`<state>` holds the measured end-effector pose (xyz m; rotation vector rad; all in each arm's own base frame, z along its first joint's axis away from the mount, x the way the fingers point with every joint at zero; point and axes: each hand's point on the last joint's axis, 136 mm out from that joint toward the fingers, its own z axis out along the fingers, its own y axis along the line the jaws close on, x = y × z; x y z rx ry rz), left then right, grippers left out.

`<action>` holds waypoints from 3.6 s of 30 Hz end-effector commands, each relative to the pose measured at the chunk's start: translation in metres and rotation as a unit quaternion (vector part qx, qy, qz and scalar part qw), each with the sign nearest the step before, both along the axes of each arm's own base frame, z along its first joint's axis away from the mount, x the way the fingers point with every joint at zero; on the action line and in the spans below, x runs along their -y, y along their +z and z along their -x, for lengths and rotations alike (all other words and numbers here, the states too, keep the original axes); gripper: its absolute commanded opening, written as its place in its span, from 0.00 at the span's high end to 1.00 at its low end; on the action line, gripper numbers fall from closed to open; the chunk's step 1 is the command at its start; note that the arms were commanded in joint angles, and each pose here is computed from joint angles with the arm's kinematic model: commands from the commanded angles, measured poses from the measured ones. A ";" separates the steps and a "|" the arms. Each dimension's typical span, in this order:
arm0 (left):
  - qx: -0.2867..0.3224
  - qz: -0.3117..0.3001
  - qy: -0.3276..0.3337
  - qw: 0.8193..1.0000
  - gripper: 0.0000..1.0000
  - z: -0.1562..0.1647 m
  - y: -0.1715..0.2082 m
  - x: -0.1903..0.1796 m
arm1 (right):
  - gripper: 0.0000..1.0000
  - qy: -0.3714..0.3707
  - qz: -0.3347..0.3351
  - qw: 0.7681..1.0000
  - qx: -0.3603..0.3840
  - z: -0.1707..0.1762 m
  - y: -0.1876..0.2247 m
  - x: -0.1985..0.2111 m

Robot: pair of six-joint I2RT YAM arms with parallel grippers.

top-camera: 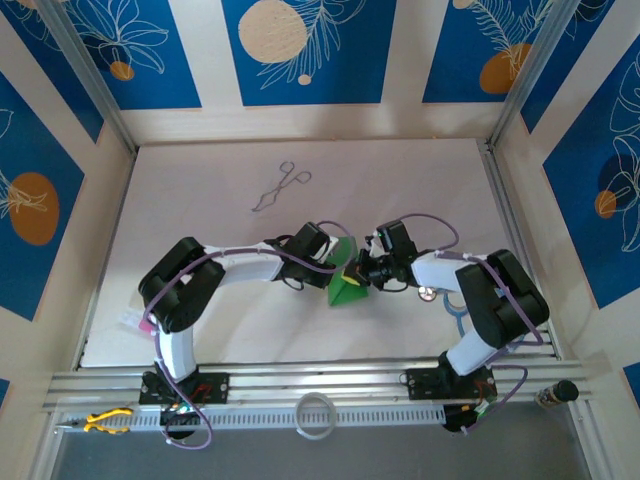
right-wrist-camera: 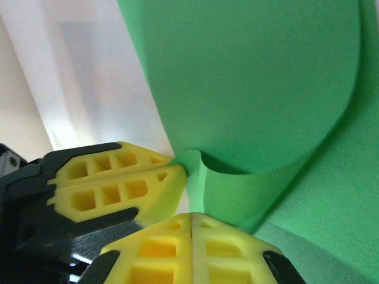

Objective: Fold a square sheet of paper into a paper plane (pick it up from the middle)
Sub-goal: Fold the triangle a second time at the center of the table.

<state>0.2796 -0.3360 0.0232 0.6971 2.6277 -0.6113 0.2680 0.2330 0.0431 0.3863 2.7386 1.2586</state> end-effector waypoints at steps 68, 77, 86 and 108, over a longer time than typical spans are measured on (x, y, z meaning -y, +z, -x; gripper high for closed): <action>-0.004 -0.014 0.011 1.000 1.00 -0.002 -0.002 -0.008 | 1.00 -0.010 0.102 0.992 -0.078 0.046 -0.041 0.037; -0.005 -0.014 0.006 1.000 1.00 -0.002 -0.003 -0.007 | 1.00 -0.009 0.103 0.991 -0.080 0.046 -0.042 0.037; -0.011 -0.019 0.000 1.000 1.00 0.001 -0.008 -0.008 | 1.00 -0.006 0.091 0.994 -0.066 0.041 -0.033 0.033; -0.010 -0.021 -0.001 1.000 1.00 0.002 -0.009 -0.010 | 1.00 0.033 -0.017 0.999 0.013 0.000 0.015 -0.019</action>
